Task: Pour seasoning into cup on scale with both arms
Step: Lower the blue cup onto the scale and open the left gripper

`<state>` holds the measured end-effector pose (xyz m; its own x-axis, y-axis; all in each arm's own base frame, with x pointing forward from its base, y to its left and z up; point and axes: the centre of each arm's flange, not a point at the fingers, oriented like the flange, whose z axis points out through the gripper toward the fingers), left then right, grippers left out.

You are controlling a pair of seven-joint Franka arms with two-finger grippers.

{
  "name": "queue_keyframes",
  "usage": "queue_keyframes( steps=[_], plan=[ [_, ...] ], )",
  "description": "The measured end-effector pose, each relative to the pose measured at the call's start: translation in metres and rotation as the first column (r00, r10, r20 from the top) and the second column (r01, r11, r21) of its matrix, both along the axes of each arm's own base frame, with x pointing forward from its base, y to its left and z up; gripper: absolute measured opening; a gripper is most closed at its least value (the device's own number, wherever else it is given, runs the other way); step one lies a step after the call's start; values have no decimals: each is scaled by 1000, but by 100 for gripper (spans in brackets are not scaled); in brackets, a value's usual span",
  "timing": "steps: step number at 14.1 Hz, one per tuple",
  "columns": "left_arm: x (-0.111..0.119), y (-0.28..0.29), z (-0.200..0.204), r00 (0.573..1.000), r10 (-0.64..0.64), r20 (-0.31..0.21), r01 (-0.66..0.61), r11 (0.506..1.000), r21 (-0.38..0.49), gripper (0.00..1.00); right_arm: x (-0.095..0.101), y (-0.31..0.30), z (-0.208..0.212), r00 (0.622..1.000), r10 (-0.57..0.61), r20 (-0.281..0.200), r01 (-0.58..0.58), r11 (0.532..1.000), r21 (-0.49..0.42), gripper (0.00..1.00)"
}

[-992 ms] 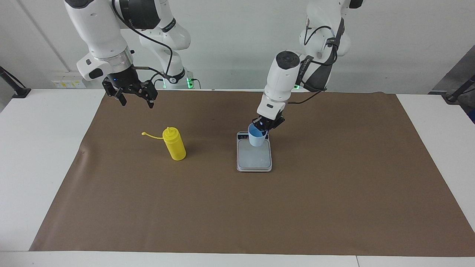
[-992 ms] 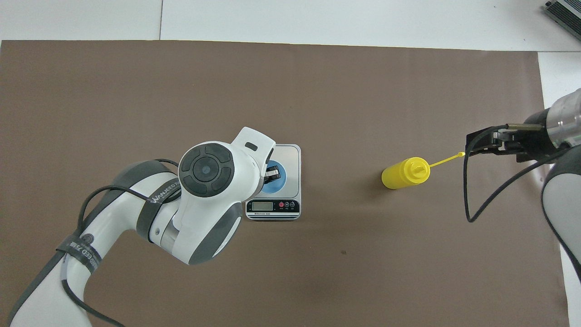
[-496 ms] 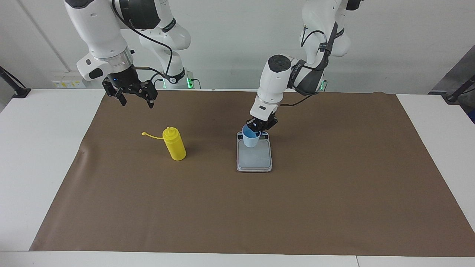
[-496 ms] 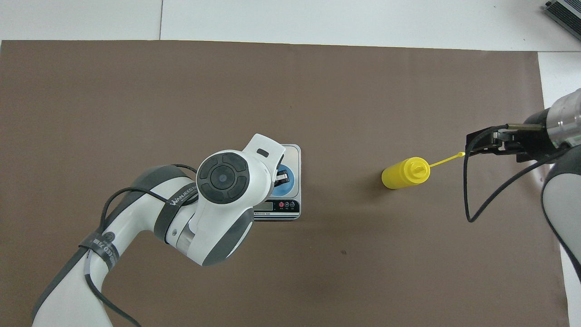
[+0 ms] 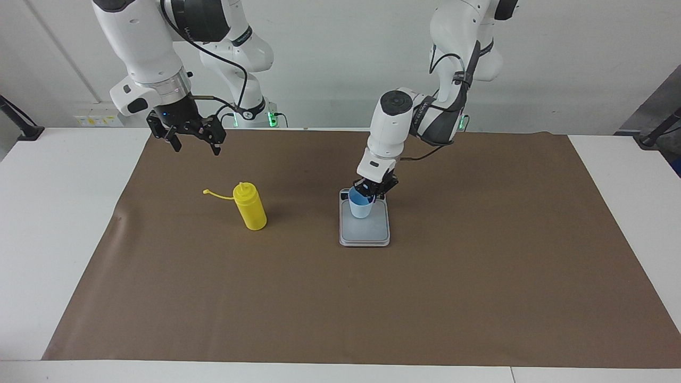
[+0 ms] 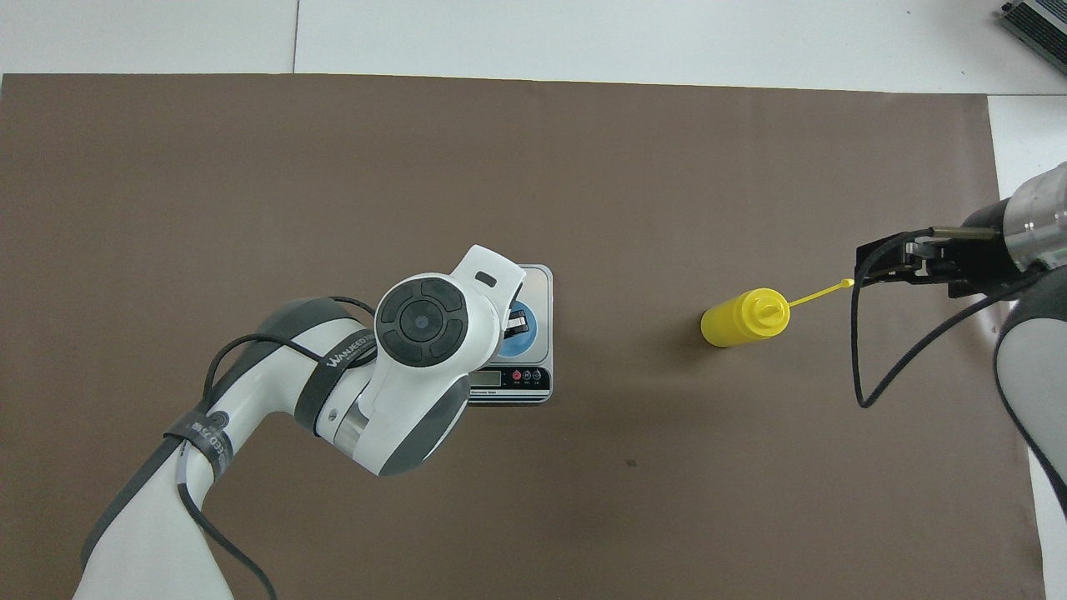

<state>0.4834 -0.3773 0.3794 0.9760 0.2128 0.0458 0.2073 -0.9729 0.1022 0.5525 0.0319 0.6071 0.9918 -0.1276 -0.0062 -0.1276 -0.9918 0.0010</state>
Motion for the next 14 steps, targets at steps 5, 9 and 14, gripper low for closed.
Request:
queue_keyframes(
  steps=[5,9,14],
  plan=[
    [8,7,1,1000,17,20,-17,1000,-10,4,0,0,0,1000,0,0,0,1000,0,100],
    [15,14,2,999,18,38,-18,1000,-6,4,0,0,0,1000,0,0,0,1000,0,100],
    [19,17,-5,999,18,33,-18,1000,-2,4,0,0,0,1000,0,0,0,1000,0,100]
  ],
)
